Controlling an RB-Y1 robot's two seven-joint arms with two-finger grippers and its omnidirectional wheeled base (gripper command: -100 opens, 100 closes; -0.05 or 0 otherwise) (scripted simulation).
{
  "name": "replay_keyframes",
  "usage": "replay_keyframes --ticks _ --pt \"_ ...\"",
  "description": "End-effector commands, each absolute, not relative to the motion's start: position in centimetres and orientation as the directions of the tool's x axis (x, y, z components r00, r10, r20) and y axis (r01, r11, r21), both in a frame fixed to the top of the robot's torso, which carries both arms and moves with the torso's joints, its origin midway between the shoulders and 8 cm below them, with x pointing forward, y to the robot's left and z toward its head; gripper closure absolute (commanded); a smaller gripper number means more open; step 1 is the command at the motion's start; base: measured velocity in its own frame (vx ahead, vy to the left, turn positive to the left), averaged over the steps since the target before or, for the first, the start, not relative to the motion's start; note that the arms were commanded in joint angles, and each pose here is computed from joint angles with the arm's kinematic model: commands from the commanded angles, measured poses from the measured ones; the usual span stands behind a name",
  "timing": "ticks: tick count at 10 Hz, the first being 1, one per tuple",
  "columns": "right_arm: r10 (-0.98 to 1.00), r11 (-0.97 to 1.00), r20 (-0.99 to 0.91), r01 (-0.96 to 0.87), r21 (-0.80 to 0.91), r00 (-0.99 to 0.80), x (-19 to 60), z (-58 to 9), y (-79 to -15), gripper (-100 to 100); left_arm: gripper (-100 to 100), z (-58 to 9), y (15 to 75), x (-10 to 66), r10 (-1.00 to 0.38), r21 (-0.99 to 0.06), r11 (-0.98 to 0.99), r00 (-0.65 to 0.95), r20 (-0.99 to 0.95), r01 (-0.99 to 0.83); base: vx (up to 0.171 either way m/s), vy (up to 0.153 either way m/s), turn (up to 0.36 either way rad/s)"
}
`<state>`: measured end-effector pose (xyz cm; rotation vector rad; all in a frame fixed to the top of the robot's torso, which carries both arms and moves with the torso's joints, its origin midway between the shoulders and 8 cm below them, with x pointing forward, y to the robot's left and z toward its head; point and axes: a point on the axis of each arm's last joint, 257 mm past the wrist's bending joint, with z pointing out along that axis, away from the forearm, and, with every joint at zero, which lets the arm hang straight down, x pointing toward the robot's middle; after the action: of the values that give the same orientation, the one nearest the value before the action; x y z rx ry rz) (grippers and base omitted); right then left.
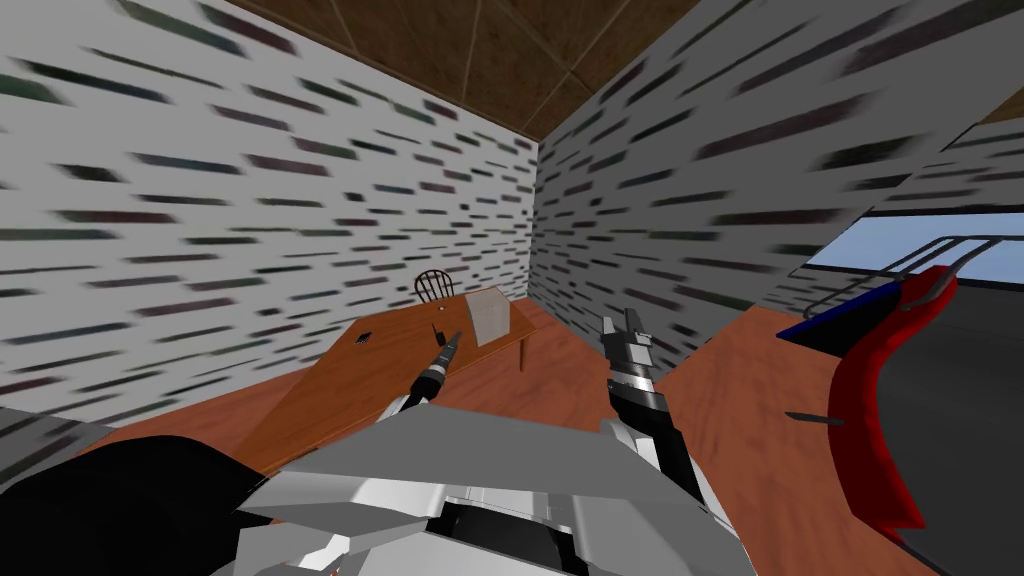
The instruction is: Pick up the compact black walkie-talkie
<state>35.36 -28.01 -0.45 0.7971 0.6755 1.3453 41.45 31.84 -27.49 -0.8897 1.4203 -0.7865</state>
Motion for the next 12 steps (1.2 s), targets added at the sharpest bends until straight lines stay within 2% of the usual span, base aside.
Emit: replay_keyframes --ticks 1,7,12 --pt "0.993 0.046 0.025 -0.573 0.818 0.116 35.4 -0.4 -28.0 0 -100 -28.8 32.2 41.6 -0.876 -0.872 0.48 0.008 -0.483 -0.095 0.007 -0.042 -0.048" --pt "0.993 0.046 0.025 -0.573 0.818 0.116 35.4 -0.4 -28.0 0 -100 -36.6 36.0 41.1 -0.837 -0.791 0.535 -0.064 -0.543 -0.297 0.017 -0.039 -0.082" --pt "0.993 0.046 0.025 -0.573 0.819 0.116 35.4 -0.5 -28.0 0 -100 -41.5 41.1 40.3 -0.788 -0.672 0.584 -0.121 -0.604 -0.455 0.029 -0.014 -0.057"
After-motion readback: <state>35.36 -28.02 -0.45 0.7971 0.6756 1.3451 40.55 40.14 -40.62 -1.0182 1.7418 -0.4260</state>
